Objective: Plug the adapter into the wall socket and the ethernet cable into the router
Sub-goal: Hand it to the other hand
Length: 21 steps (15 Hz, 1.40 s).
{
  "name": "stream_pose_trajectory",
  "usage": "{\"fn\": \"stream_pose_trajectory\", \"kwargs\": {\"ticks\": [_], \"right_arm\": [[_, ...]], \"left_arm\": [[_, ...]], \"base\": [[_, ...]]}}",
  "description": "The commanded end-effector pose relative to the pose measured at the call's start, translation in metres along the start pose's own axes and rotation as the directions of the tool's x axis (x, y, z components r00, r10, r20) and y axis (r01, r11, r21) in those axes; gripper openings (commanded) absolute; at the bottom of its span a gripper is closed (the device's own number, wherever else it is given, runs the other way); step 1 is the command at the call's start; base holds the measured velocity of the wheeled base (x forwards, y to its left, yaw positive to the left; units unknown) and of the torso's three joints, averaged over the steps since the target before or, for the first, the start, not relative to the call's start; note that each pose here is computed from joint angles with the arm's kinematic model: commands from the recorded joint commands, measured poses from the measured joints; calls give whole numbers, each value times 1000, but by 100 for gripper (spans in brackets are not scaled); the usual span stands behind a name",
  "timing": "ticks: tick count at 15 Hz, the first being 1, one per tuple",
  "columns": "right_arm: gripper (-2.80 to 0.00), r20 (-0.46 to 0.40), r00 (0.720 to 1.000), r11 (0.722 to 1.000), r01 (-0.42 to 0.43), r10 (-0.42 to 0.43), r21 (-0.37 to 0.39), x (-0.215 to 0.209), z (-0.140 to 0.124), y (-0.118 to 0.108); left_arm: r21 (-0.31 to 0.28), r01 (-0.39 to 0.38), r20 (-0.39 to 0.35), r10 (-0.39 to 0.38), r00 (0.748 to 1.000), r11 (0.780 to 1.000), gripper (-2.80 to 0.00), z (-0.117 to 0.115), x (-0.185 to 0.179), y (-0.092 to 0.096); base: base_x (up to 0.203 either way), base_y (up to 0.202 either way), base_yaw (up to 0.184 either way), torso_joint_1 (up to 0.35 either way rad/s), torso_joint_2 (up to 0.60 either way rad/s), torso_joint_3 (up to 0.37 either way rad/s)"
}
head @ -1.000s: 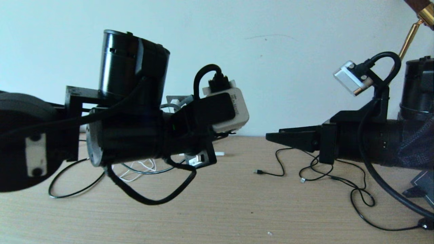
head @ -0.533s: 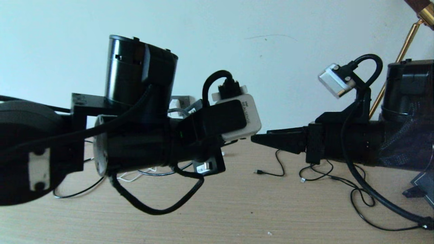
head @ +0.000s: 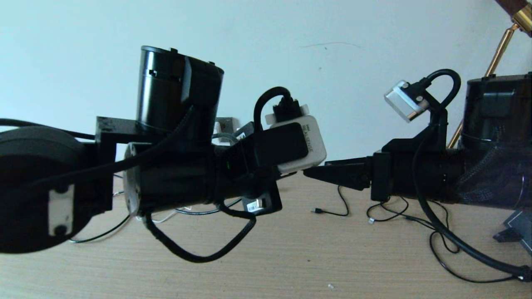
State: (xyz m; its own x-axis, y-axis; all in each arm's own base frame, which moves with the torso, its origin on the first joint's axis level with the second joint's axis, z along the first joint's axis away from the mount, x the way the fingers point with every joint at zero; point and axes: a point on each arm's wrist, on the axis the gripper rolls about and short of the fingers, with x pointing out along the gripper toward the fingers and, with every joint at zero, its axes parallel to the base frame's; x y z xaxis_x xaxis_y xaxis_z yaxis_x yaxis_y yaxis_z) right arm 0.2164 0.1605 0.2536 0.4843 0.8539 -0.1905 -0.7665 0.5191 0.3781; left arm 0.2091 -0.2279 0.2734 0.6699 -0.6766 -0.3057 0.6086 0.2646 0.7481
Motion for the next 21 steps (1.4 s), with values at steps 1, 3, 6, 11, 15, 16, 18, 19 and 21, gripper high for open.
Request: {"fn": "stream_pose_trajectory", "kwargs": {"ticks": [1, 3, 6, 11, 15, 16, 18, 19, 21], "right_arm": [[0, 1, 1000, 1000, -4, 4, 1, 0, 0, 0], [0, 6, 1000, 1000, -4, 4, 2, 0, 2, 1], [0, 7, 1000, 1000, -3, 3, 2, 0, 2, 1], [0, -1, 1000, 1000, -5, 5, 6, 5, 1, -1], [0, -6, 1000, 1000, -5, 5, 9, 8, 1, -2], [0, -5, 1000, 1000, -3, 3, 8, 8, 1, -2], [0, -9, 1000, 1000, -8, 9, 9, 9, 0, -1], [-280, -9, 1000, 1000, -8, 9, 9, 9, 0, -1], [-280, -11, 1000, 1000, -8, 8, 11, 10, 0, -1]], "left_arm": [[5, 8, -4, -8, 1000, 1000, -280, -1, 3, -2], [5, 5, -2, -5, 1000, 1000, -280, -1, 2, -1], [-1, 1, 4, -1, 1000, 1000, -280, 0, 1, 0], [-2, -1, 10, 1, 1000, 1000, -280, 1, -5, -2], [-1, 5, 10, -5, 1000, 1000, -280, 2, -4, -4], [2, 7, 14, -7, 1000, 1000, -280, 3, -3, -4], [2, 3, 17, -3, 1000, 1000, -280, 3, -1, -5], [2, 2, 18, -2, 1000, 1000, -280, 3, 0, -5], [1, 4, 16, -4, 1000, 1000, -280, 3, 1, -5]], "base": [[0, 0, 0, 0, 0, 0], [0, 0, 0, 0, 0, 0], [0, 0, 0, 0, 0, 0], [0, 0, 0, 0, 0, 0], [0, 0, 0, 0, 0, 0], [0, 0, 0, 0, 0, 0], [0, 0, 0, 0, 0, 0], [0, 0, 0, 0, 0, 0], [0, 0, 0, 0, 0, 0]]}}
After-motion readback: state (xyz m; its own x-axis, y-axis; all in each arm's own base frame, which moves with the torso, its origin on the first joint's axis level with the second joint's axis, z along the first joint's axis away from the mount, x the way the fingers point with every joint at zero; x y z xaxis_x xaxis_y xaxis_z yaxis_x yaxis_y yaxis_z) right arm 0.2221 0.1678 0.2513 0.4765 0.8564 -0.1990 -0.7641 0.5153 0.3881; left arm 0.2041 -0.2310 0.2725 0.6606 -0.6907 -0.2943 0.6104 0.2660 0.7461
